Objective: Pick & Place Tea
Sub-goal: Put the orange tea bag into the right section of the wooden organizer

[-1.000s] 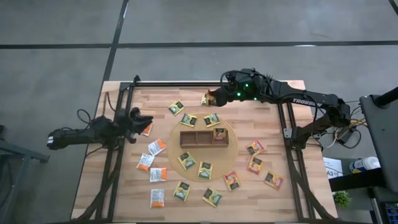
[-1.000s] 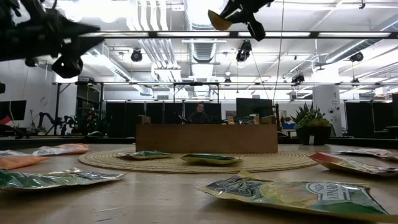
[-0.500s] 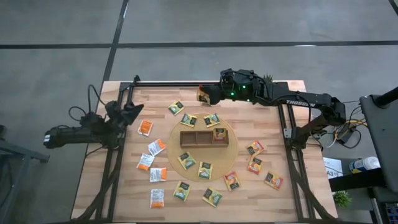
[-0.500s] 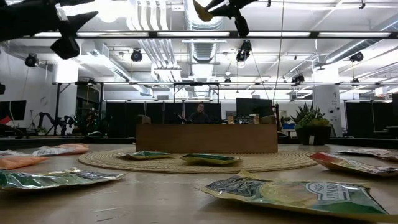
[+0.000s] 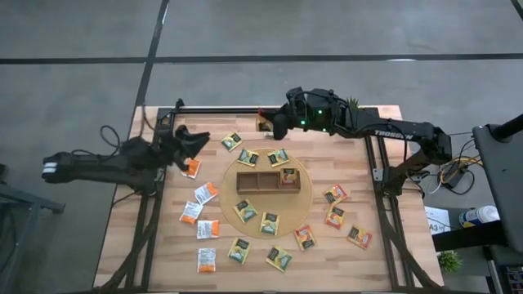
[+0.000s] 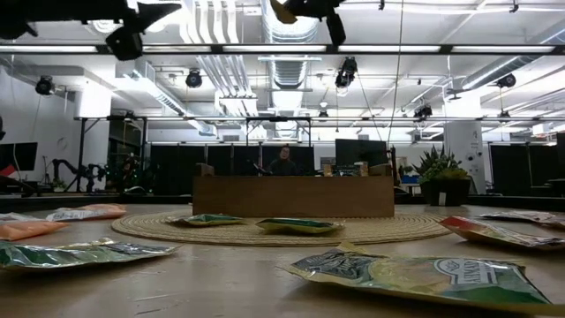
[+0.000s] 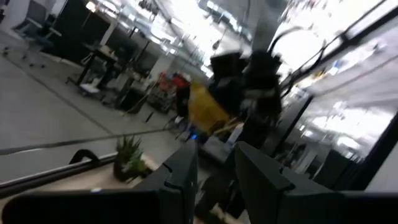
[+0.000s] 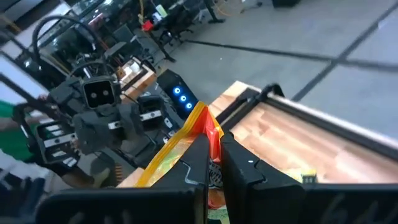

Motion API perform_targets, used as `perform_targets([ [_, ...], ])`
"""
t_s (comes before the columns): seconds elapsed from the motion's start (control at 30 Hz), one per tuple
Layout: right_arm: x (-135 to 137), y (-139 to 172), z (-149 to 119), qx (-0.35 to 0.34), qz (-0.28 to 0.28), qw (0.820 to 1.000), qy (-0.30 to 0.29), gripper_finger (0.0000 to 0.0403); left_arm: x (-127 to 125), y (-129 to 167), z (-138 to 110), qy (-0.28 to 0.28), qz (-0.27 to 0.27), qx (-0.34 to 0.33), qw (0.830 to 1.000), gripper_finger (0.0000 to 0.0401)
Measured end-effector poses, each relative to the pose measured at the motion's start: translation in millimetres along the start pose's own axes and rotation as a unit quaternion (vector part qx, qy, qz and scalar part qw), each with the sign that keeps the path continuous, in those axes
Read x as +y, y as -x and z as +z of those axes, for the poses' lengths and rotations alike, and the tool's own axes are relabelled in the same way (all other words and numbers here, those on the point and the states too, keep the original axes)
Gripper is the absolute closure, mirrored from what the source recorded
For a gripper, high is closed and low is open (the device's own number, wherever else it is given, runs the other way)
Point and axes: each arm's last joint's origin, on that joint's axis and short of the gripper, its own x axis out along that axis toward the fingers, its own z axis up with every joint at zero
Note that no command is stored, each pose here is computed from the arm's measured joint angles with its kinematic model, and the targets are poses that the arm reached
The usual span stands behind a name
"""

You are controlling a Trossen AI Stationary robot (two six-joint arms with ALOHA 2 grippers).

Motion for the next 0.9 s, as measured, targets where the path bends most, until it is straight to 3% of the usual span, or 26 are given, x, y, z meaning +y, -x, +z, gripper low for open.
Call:
perform_targets([
  [0.17,3.6,4.9,5.9,0.02,-0.013,0.999,0.039,0.0385,-7.7,-21.0,1.7,-0.028,0.01,0.02,0.999,0.028],
  [0.4,6.8,7.8,7.0,0.035,-0.015,0.996,0.087,0.0385,-22.4,-48.2,12.7,-0.059,0.001,0.021,0.998,0.0192],
  [0.53,8.7,8.3,4.4,0.042,-0.016,0.989,0.138,0.0385,-32.9,-65.7,18.7,-0.098,-0.019,0.03,0.995,0.0171],
  [0.73,13.4,9.3,0.5,0.034,-0.044,0.96,0.274,0.0385,-40.1,-91.0,18.9,-0.133,0.001,0.077,0.988,0.017],
  [0.9,19.8,10.6,-3.6,0.029,-0.062,0.933,0.352,0.0385,-43.7,-107.0,19.5,-0.136,0.01,0.089,0.987,0.017],
])
